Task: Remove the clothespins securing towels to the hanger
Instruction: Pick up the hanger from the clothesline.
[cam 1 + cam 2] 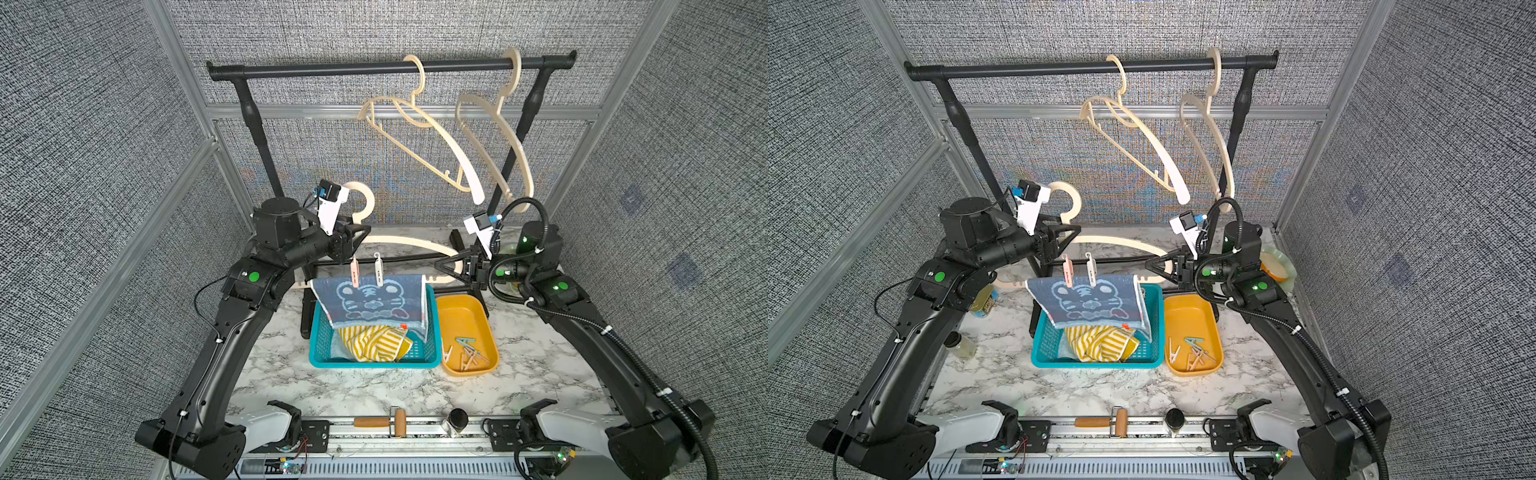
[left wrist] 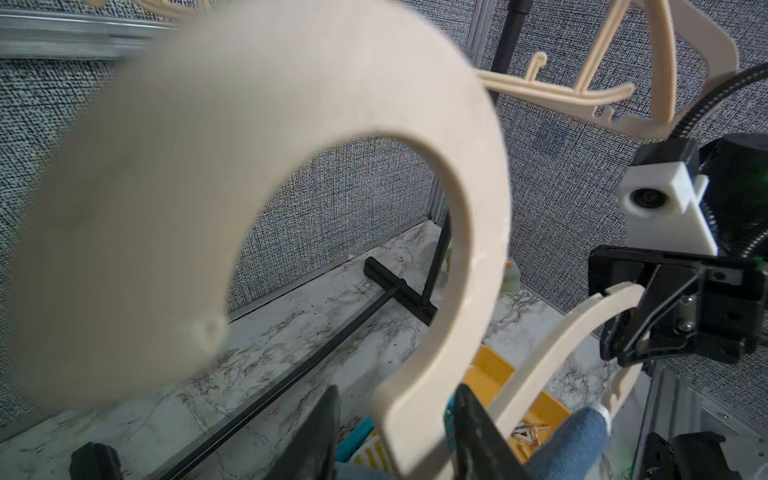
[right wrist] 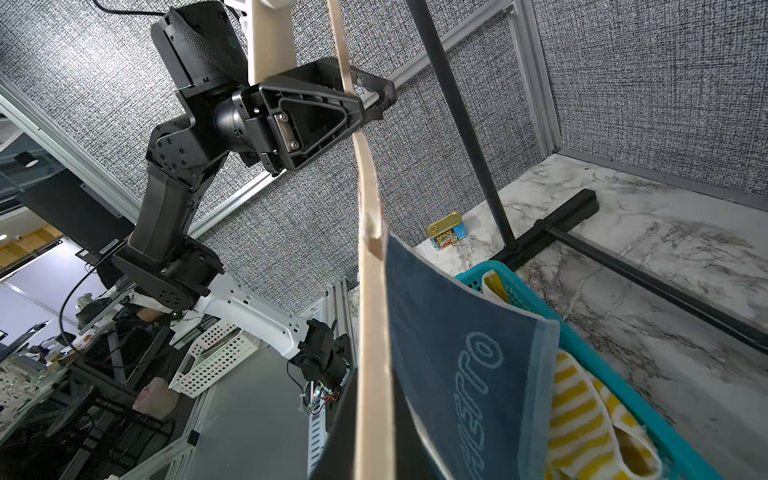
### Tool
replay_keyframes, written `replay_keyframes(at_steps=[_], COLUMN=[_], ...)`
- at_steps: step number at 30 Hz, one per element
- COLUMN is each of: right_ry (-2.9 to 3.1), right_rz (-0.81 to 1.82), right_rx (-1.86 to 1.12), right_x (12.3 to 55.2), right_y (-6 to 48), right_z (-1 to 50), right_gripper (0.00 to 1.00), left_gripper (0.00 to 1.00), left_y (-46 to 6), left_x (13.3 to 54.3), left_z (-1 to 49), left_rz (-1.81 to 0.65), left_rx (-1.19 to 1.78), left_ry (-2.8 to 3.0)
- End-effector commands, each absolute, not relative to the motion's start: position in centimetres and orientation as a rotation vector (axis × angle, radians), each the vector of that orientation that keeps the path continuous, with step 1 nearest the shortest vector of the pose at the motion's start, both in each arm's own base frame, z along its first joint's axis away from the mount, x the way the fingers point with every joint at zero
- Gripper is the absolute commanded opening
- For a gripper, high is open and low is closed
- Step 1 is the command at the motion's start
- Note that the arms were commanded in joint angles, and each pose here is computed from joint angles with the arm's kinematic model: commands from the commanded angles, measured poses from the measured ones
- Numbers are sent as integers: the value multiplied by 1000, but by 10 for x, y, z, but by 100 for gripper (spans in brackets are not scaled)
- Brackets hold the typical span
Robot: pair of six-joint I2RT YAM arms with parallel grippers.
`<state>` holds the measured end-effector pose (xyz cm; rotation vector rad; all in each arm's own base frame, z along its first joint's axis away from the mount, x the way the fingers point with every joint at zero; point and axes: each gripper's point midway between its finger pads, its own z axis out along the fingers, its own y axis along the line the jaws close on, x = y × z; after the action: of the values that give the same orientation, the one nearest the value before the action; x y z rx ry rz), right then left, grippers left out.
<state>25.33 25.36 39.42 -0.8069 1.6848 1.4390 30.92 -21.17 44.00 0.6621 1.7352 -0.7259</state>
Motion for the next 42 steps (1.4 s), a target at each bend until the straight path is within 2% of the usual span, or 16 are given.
replay_keyframes(at_steps=[1, 3, 7, 8, 9, 10, 12, 15, 20, 32, 37, 42], right_ry=[1621, 1632, 1647, 1652, 1660, 1666, 1698, 1727, 1757, 1761, 1791, 1829], right_rz=[1465, 1473, 1481, 1483, 1477, 1465, 1403, 1319, 1222, 1130, 1117, 997], right_rx=[-856, -846, -835, -831, -824, -823, -811, -816, -831, -862, -945, -1085], right_x=[248, 251, 255, 257, 258, 259, 263, 261, 253, 229, 217, 214], right_y=[256, 257, 259, 259, 259, 258, 255, 248, 238, 225, 239, 265], right_z=[404, 402, 399, 398, 397, 396, 393, 392, 397, 412, 404, 391], right_gripper=[0, 0, 0, 8, 30, 41, 51, 58, 62, 64, 64, 64], left_gripper=[21, 0, 0, 0, 0, 0, 0, 0, 0, 0, 0, 0], left_y=[-215, -218, -219, -219, -219, -218, -217, -214, -214, -224, -229, -236], left_x=[312, 313, 314, 314, 313, 313, 312, 310, 301, 280, 267, 249], left_z=[442, 436, 430, 429, 427, 427, 425, 424, 426, 413, 410, 412], left_rz=[-747, -760, -770, -768, -761, -756, -734, -703, -684, -733, -784, -867], left_rx=[670, 675, 680, 684, 691, 692, 705, 725, 782, 952, 1013, 1091], left_ry=[1707, 1715, 1719, 1716, 1712, 1710, 1706, 1694, 1660, 1636, 1615, 1564])
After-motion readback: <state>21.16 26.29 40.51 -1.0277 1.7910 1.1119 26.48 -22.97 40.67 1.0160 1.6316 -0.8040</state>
